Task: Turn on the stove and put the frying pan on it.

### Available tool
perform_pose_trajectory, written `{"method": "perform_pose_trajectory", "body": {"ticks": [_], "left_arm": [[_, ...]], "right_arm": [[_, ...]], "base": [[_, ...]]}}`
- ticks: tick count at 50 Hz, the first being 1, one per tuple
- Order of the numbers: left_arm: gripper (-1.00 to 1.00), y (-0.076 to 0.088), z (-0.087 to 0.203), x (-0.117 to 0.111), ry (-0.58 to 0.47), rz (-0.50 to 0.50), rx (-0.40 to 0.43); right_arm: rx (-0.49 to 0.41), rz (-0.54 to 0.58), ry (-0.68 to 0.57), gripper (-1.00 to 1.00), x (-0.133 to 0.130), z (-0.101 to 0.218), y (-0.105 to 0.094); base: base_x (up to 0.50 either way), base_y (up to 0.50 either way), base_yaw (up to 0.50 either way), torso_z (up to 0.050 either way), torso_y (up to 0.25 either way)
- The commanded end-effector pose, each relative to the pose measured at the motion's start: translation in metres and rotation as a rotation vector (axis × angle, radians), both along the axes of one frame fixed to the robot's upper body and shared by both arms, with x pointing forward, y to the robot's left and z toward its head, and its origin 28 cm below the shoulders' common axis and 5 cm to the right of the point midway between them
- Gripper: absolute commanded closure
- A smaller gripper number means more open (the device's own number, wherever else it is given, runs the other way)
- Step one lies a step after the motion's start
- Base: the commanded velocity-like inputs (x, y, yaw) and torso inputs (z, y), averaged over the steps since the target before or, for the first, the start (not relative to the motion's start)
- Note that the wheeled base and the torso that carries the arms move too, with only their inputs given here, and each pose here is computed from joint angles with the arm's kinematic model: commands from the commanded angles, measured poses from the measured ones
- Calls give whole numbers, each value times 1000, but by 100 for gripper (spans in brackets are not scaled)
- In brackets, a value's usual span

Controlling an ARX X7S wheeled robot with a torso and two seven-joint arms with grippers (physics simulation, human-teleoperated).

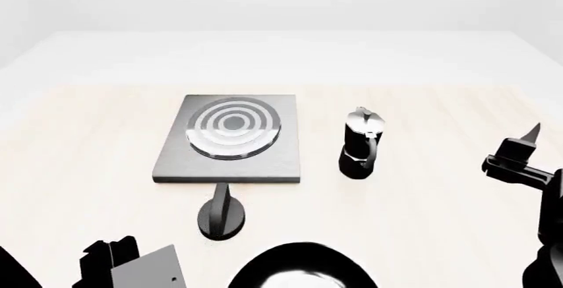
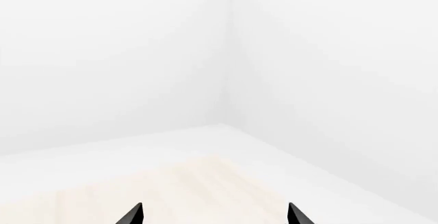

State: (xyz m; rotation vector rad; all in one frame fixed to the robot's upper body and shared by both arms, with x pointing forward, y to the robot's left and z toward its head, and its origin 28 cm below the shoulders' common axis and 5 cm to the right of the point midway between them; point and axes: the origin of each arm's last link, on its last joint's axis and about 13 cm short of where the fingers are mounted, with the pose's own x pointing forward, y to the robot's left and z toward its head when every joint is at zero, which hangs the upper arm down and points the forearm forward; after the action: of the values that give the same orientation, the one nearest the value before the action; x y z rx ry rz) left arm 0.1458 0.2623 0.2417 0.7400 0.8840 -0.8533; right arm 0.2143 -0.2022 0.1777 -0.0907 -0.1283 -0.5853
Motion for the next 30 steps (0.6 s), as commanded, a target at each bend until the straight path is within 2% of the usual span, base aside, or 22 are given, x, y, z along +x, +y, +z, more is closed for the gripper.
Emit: {"method": "perform_pose_trajectory", "body": {"ticks": [1,30], "left_arm": [[-100,0,-6,9,-5,-4,-14],[-100,2,-43,26,89,-3,-40]], "right_arm": [[23,11,-8,-100,-1,-1,-1],[22,14,-12,-100,-1,-3,0]], "base": [[0,0,0,0,0],[0,0,0,0,0]]}}
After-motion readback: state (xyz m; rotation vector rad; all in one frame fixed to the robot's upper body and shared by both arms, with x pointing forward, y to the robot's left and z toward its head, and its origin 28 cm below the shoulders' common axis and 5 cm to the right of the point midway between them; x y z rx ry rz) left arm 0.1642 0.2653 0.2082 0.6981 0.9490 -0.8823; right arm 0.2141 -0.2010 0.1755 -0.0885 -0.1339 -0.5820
